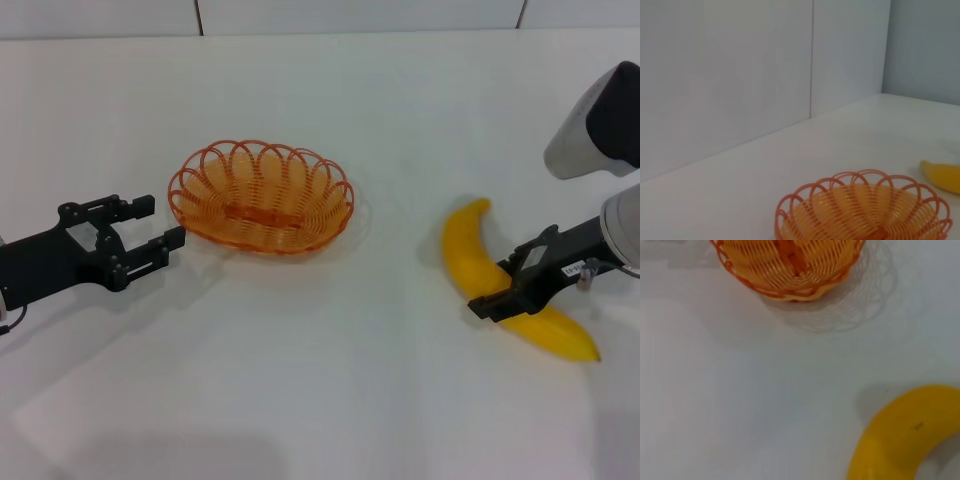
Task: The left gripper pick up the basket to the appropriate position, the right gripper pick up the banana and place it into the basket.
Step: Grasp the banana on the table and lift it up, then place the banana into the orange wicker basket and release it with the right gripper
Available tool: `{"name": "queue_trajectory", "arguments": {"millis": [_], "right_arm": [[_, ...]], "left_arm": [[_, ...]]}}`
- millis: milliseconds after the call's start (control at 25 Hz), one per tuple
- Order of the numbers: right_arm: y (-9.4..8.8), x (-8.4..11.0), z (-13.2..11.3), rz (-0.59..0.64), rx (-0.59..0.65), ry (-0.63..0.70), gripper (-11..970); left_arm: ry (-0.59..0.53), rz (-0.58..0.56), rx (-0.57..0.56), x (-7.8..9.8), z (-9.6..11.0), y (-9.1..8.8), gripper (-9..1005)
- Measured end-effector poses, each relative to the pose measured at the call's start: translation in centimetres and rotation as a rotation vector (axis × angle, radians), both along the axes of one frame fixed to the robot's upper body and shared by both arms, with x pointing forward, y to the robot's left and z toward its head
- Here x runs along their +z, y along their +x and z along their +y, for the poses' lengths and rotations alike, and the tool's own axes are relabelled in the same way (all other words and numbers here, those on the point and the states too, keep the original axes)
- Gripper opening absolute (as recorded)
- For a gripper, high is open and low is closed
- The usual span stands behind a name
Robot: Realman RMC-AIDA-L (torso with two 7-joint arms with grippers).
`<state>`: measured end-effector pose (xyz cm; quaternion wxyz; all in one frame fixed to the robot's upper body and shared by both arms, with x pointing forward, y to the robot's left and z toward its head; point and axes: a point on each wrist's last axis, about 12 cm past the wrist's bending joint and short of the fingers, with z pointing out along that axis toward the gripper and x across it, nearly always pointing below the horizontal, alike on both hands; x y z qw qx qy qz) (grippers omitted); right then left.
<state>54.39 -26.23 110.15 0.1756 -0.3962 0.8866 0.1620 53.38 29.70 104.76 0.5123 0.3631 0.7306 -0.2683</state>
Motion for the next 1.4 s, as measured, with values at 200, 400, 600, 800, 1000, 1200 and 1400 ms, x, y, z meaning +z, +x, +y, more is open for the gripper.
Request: {"name": "queue_trajectory", "arguments": {"millis": [200, 400, 600, 800, 1000, 1200, 1400], "right_arm": [[0.0, 0.6, 0.1, -0.024, 0.021, 0.007, 741], [0.0, 2.7, 0.9, -0.096, 0.055, 0.055, 522], [0.3, 4.9, 2.3, -0.212, 0.138, 0.125, 479], [1.3, 6.3, 6.0, -0.345, 0.332, 0.245, 479], [3.6, 6.6, 10.8, -0.445, 0.394, 0.284, 479], [5.4, 5.6, 14.5, -0.523, 0.394, 0.235, 480], [6.3, 4.7, 15.8, -0.520, 0.380, 0.206, 480]], "left_arm": [[-0.002, 0.003, 0.003, -0.1, 0.1, -0.1, 591], [-0.003, 0.005, 0.015, -0.2, 0.4, -0.3, 591], [-0.001, 0.009, 0.011, -0.3, 0.4, -0.4, 590], [-0.010, -0.003, 0.013, -0.1, 0.2, -0.3, 591], [-0.012, -0.007, 0.009, -0.3, 0.0, -0.3, 591], [-0.003, -0.022, 0.002, -0.3, -0.2, -0.2, 590], [-0.015, -0.024, -0.020, -0.1, -0.9, 0.3, 590]]}}
